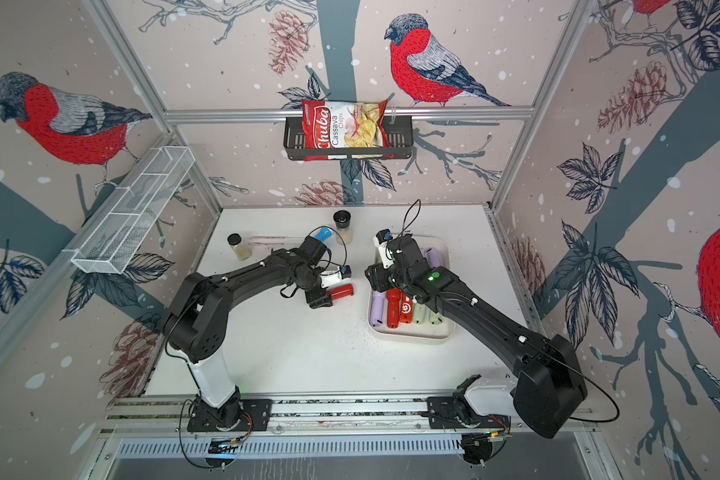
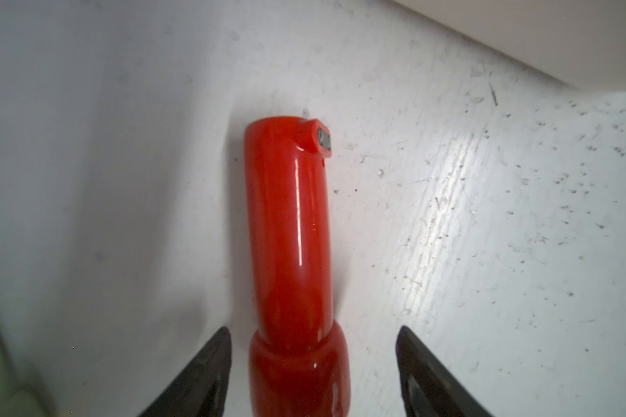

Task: Put the flashlights into the storage boxes
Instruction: Move the flashlight at the center of the board, then pick up the flashlight from the center of the board.

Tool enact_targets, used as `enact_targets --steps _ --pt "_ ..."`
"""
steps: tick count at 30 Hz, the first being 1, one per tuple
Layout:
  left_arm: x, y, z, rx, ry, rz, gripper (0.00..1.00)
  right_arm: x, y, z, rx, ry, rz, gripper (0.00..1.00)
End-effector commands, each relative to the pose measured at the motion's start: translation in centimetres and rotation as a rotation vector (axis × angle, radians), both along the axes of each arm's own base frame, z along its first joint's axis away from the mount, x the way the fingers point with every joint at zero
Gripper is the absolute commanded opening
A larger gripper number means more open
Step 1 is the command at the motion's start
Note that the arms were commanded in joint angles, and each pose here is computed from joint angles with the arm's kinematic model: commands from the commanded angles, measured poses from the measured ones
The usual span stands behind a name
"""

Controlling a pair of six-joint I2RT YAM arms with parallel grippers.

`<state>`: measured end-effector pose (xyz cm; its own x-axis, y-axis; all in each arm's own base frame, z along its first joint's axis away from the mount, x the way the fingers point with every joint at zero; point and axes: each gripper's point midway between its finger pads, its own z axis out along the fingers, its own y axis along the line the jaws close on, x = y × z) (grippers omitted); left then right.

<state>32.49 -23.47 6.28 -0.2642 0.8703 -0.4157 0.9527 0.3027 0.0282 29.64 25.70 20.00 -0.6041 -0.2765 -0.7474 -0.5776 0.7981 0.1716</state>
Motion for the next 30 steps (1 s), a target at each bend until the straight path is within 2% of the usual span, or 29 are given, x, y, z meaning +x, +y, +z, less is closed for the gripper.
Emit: enact_targets --steps 1,6,9,13,19,23,30 --pt "0.7 -0.7 2.5 -0.151 0.002 0.068 0.75 0.6 0.7 1.1 -0.070 -0.136 0.096 0.64" --pt "2.2 1.3 5.1 -0.265 -0.006 0.272 0.76 -0.1 2.5 0.8 -0.161 -0.253 0.328 0.67" --pt "2.6 2.8 6.2 -0.335 0.008 0.418 0.76 -0.6 3.7 -0.7 -0.273 -0.328 0.491 0.68" --pt "2.7 5.2 7.1 -0.428 0.024 0.607 0.77 -0.2 5.2 -2.6 -0.396 -0.378 0.634 0.70" --pt "2.2 8.9 7.6 -0.546 0.003 0.842 0.77 1.8 7.5 -6.8 -0.544 -0.333 0.774 0.71" --pt "2.0 11.5 7.4 -0.571 -0.028 0.974 0.77 2.8 9.0 -9.4 -0.607 -0.305 0.853 0.70" --pt "1.4 13.7 7.3 -0.583 -0.053 1.038 0.77 2.6 11.2 -13.6 -0.652 -0.222 1.023 0.68"
